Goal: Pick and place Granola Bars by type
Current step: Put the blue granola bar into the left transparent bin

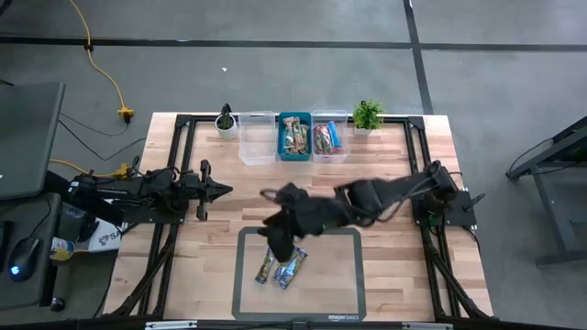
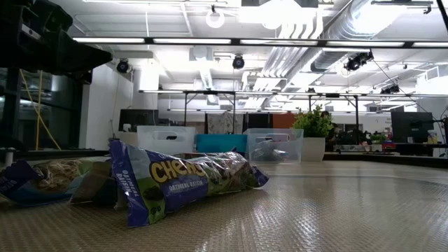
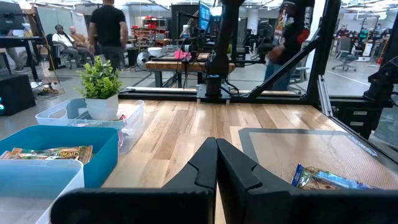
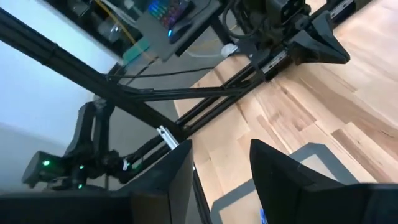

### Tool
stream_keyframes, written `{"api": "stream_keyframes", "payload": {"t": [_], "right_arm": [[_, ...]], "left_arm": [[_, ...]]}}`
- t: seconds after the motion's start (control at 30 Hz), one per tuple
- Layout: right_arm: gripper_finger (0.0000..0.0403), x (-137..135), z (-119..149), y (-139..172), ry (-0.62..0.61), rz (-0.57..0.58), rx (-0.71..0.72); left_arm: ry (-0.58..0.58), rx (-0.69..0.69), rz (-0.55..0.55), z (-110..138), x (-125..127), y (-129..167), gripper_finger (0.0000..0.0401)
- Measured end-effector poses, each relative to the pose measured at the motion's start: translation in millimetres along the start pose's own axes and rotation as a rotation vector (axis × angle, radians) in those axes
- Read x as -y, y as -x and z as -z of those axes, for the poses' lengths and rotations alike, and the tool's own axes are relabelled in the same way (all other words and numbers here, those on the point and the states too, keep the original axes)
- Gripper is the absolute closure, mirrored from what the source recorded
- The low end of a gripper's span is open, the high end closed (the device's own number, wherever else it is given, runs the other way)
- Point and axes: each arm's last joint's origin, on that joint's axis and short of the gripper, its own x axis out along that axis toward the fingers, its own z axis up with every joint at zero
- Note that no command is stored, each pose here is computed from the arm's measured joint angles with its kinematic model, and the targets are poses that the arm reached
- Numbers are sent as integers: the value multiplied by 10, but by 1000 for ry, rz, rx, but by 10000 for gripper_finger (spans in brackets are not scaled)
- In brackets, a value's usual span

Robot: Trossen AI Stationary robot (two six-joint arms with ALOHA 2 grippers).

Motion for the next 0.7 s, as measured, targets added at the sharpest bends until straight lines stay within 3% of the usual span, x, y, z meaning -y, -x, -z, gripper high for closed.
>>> {"api": "stream_keyframes", "payload": {"t": [0.33,0.7], "right_arm": [[259,-233,656,-258,-31,69,5],[240,82,1316,-1081,-452,251,-55]], "left_arm": [[0,0,0,0,0,0,400],[0,0,0,0,0,0,400]]}}
